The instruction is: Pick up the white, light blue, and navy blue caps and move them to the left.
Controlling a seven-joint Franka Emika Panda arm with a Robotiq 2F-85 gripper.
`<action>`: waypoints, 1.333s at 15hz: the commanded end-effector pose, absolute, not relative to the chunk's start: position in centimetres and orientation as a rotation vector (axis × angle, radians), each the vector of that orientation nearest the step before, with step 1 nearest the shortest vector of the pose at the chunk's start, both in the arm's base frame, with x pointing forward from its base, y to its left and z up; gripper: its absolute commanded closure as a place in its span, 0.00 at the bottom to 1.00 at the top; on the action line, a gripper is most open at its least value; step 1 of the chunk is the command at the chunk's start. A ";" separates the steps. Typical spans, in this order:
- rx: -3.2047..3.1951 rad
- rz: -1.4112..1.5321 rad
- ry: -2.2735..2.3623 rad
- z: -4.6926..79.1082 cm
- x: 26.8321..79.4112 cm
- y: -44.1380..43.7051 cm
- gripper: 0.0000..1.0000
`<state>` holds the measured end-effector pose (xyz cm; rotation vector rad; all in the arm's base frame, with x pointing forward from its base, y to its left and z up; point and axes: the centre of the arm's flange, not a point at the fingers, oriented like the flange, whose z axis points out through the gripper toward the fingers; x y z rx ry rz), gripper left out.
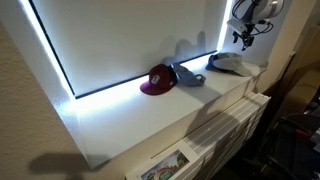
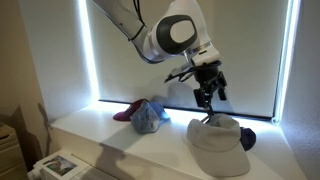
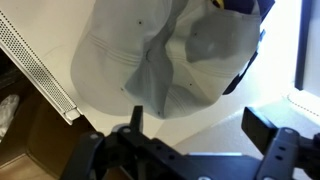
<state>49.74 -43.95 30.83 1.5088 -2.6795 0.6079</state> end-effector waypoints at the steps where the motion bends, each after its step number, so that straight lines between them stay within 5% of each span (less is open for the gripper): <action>1: 1.708 0.454 -2.643 28.7 50.0 -44.7 0.00; 13: 1.850 0.061 -2.573 23.1 52.0 -43.5 0.00; 19: 1.841 0.105 -2.559 22.8 51.2 -42.4 0.00; 20: 1.838 0.111 -2.562 22.8 51.2 -42.4 0.25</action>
